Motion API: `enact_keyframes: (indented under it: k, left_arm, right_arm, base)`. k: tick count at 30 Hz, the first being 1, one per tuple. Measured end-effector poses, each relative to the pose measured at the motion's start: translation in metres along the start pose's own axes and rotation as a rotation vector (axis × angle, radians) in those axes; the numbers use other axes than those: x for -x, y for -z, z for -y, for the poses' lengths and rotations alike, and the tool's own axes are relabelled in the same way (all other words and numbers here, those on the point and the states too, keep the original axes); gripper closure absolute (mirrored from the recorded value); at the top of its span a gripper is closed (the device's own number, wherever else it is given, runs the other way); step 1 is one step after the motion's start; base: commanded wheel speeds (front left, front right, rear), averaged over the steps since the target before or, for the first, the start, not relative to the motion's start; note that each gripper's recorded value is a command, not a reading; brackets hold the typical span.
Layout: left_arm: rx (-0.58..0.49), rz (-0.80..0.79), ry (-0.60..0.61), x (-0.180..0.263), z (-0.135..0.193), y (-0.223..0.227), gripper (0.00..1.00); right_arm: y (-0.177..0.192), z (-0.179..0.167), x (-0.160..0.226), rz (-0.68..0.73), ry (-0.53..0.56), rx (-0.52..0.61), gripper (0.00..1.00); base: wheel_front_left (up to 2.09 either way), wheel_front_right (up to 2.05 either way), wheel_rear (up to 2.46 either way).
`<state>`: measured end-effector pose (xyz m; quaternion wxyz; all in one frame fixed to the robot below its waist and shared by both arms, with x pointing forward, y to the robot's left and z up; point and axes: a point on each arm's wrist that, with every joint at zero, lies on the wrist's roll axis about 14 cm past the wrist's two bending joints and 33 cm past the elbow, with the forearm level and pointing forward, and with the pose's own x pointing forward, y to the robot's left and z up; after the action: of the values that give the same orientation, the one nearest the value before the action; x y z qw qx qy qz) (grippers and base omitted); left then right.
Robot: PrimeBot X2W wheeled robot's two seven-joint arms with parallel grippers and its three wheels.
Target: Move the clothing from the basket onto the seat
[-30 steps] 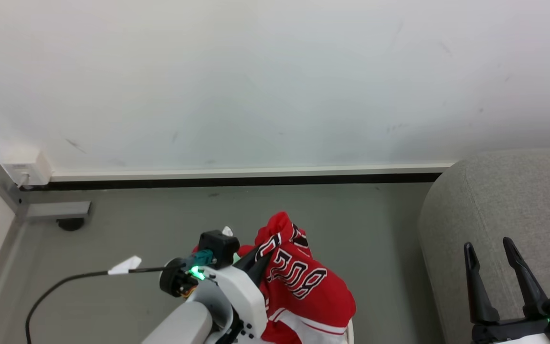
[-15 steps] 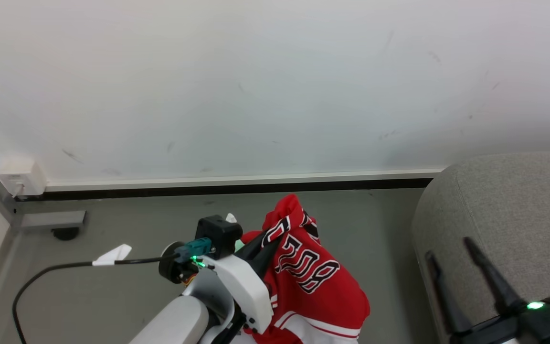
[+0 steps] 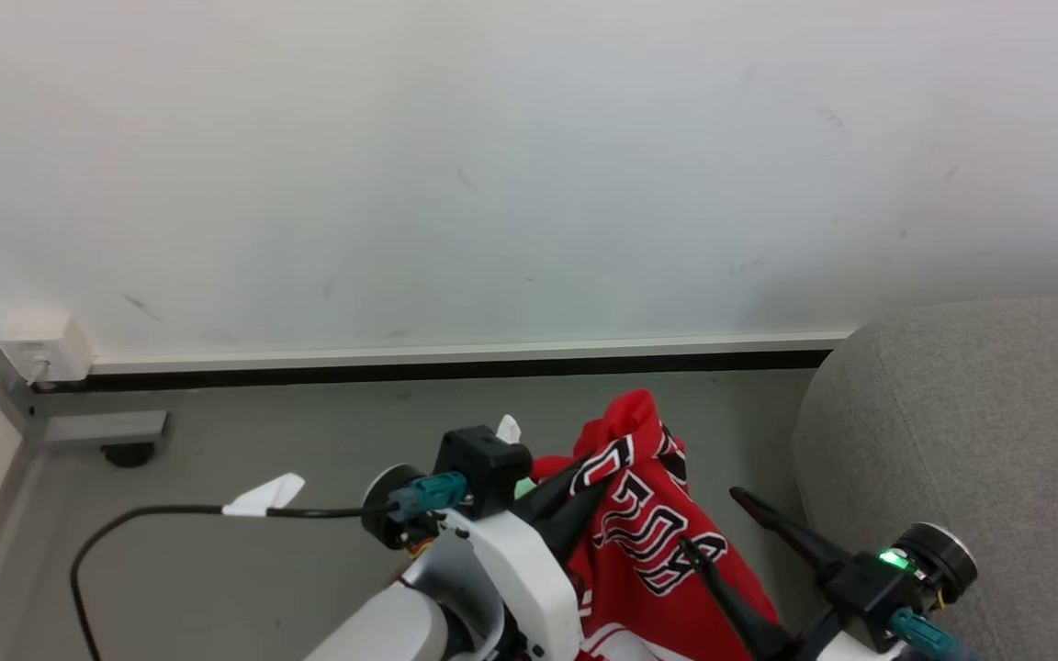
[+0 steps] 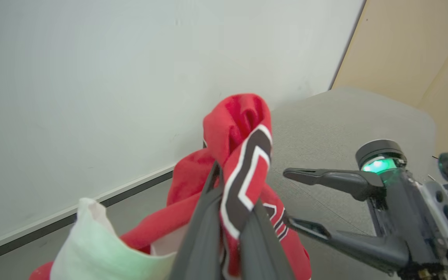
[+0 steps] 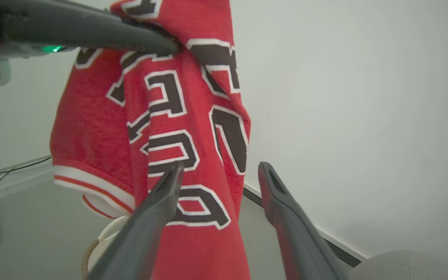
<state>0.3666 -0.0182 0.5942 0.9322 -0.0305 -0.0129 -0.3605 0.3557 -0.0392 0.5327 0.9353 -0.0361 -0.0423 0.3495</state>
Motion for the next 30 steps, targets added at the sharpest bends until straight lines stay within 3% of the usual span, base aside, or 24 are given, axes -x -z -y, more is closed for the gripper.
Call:
enact_keyframes:
  k: [9, 10, 11, 12, 16, 22, 23, 25, 26, 27, 30]
  left_arm:
    - [0.016, -0.014, 0.063, -0.002, 0.023, 0.002, 1.00]
    - [0.017, -0.013, 0.063, -0.002, 0.023, 0.002, 1.00]
    - [0.018, -0.012, 0.064, -0.001, 0.023, 0.001, 1.00]
    - [0.018, -0.011, 0.061, -0.001, 0.023, 0.001, 1.00]
    - [0.017, -0.020, 0.025, 0.002, 0.011, 0.003, 1.00]
    - [0.017, -0.036, -0.047, 0.006, -0.012, 0.015, 1.00]
    - [0.021, -0.029, -0.059, 0.006, -0.016, 0.015, 0.94]
    - [0.027, -0.024, -0.077, 0.006, -0.023, 0.019, 0.58]
    - [0.033, -0.022, -0.081, 0.006, -0.024, 0.021, 0.25]
    - [0.048, -0.019, -0.090, 0.006, -0.027, 0.024, 0.00]
    - [0.054, -0.015, -0.101, 0.007, -0.034, 0.033, 0.00]
  right_arm:
    - [0.026, -0.027, -0.029, -0.098, -0.095, -0.036, 0.00]
    - [0.029, -0.028, -0.031, -0.108, -0.098, -0.041, 0.09]
    - [0.030, -0.029, -0.033, -0.110, -0.100, -0.043, 0.75]
    - [0.032, -0.028, -0.034, -0.116, -0.098, -0.050, 1.00]
    - [0.033, -0.033, -0.037, -0.115, -0.106, -0.087, 1.00]
    - [0.028, -0.010, -0.037, -0.096, -0.053, -0.115, 1.00]
    - [0.023, -0.005, -0.038, -0.080, -0.038, -0.129, 1.00]
    - [0.013, 0.006, -0.039, -0.042, -0.006, -0.164, 1.00]
    - [0.008, 0.011, -0.039, -0.022, 0.011, -0.182, 1.00]
    - [0.002, 0.016, -0.039, 0.000, 0.027, -0.202, 1.00]
    - [-0.010, 0.034, -0.036, 0.048, 0.078, -0.245, 1.00]
  base:
    - [0.00, 0.00, 0.00]
    - [0.00, 0.00, 0.00]
    - [0.00, 0.00, 0.00]
    - [0.00, 0.00, 0.00]
    - [0.00, 0.00, 0.00]
    - [0.00, 0.00, 0.00]
    - [0.00, 0.00, 0.00]
    - [0.00, 0.00, 0.00]
    - [0.00, 0.00, 0.00]
    - [0.00, 0.00, 0.00]
    - [0.00, 0.00, 0.00]
